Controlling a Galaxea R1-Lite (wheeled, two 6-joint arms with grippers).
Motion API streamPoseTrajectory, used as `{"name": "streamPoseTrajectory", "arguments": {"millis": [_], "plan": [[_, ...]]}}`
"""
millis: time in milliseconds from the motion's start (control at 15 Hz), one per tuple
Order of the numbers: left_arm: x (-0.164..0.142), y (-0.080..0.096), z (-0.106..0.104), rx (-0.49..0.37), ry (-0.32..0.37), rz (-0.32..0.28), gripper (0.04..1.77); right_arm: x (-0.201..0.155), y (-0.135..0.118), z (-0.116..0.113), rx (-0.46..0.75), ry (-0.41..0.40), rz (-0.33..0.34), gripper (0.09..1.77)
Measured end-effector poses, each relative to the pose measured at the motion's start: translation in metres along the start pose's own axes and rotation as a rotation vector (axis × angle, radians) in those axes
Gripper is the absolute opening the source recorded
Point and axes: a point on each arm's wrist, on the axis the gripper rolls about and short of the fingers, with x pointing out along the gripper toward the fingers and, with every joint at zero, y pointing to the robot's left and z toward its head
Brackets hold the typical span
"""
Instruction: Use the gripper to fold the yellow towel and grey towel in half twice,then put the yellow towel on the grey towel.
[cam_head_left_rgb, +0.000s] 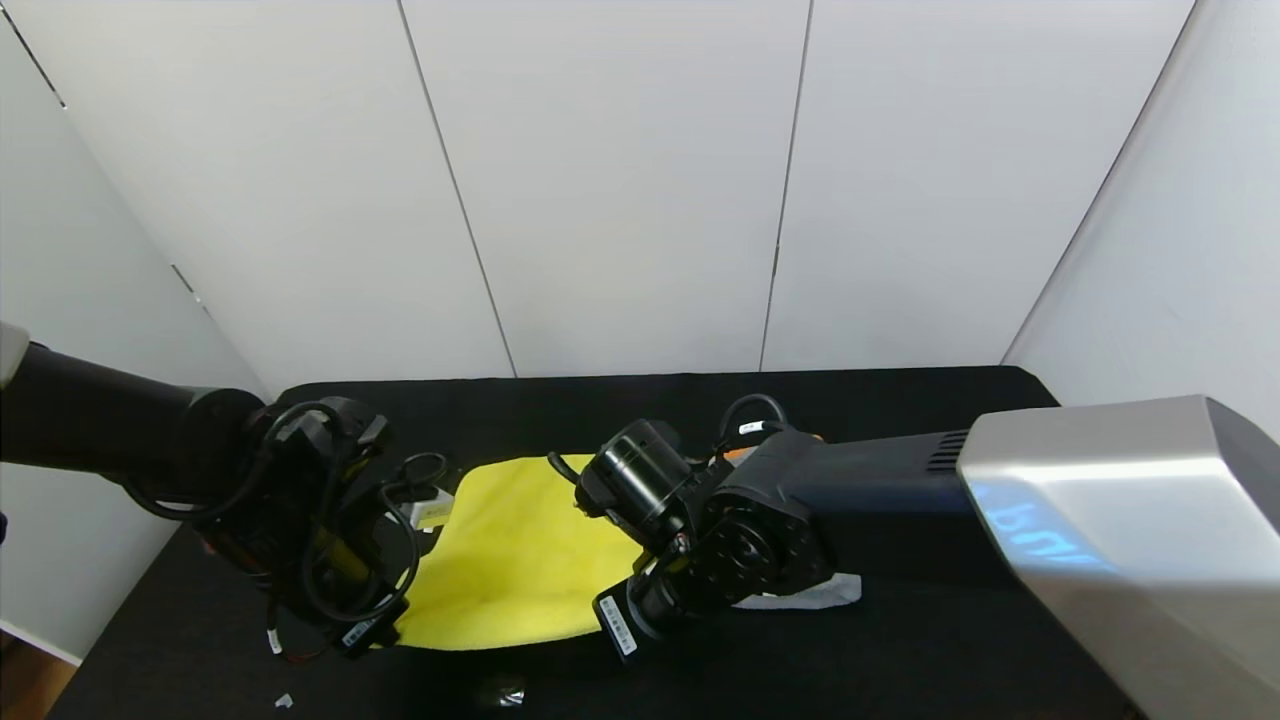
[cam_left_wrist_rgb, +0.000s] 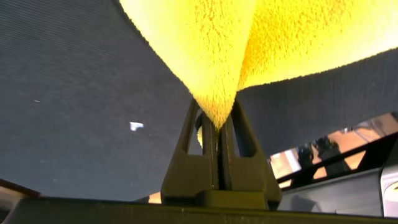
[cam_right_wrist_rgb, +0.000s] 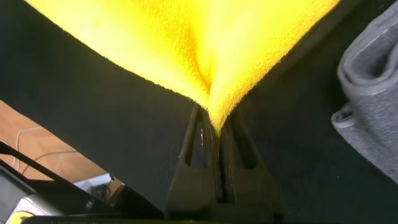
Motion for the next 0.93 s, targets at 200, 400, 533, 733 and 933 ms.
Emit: {"name": "streamPoseTrajectory", "arguments": {"millis": [200,400,533,733,933], "plan": [[-0.006,0.003,0.005,-0.014,-0.038,0.001,0.13,-0.004,-0.004,0.007,0.038,-0.045,0.004,0.14],[-0.012,0.007,0.012,-0.033,-0.079,0.003,0.13,-0.005,-0.010,0.018,0.057,-0.127,0.013,0.14],[-0.017,0.009,0.015,-0.039,-0.111,-0.005,0.13,-0.006,-0.017,0.024,0.073,-0.158,0.008,0.14],[-0.024,0.014,0.023,-0.049,-0.155,-0.004,0.13,-0.006,-0.029,0.035,0.097,-0.192,-0.006,0.14],[-0.028,0.022,0.033,-0.059,-0.194,0.011,0.13,-0.002,-0.039,0.044,0.117,-0.223,-0.032,0.14]]}}
